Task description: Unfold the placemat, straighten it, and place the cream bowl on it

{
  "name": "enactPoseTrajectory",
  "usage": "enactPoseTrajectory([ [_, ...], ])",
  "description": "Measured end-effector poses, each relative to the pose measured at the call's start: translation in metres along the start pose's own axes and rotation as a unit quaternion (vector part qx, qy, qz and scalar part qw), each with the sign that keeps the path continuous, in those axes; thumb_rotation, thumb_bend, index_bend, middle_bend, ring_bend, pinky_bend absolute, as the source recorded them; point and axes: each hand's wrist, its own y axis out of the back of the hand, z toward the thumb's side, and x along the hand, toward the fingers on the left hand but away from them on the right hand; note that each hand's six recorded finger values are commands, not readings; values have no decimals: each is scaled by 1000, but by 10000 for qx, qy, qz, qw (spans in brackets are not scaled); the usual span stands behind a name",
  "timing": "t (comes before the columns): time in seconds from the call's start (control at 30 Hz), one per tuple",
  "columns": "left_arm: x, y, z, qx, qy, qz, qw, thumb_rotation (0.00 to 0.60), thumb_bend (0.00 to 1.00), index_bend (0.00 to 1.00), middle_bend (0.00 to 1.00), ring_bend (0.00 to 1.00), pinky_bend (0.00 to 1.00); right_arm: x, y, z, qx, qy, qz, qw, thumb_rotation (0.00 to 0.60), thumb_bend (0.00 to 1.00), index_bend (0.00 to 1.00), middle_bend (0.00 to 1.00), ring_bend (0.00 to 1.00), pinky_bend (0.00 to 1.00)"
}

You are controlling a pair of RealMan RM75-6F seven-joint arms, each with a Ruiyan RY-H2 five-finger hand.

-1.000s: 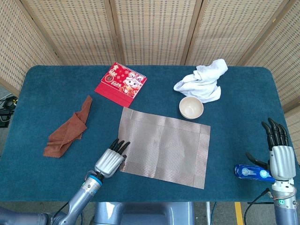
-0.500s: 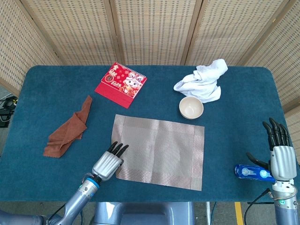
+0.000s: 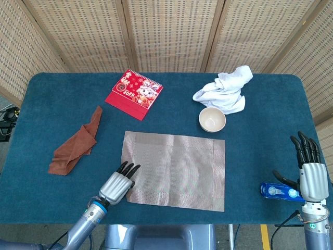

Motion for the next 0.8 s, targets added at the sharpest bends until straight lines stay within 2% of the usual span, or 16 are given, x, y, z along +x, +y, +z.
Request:
enactPoseTrajectory([
  [0.3, -4, -2, 11, -439, -138, -278, 9986, 600, 594, 717, 0, 0, 0, 2, 0, 2, 24, 26, -1, 10000, 600, 244, 104, 0, 0, 0],
  [0.8, -10, -2, 11, -473, -264, -390, 9978, 600, 595, 718, 0, 0, 0, 2, -1, 2, 36, 18, 0, 10000, 600, 244, 104, 0, 0, 0],
])
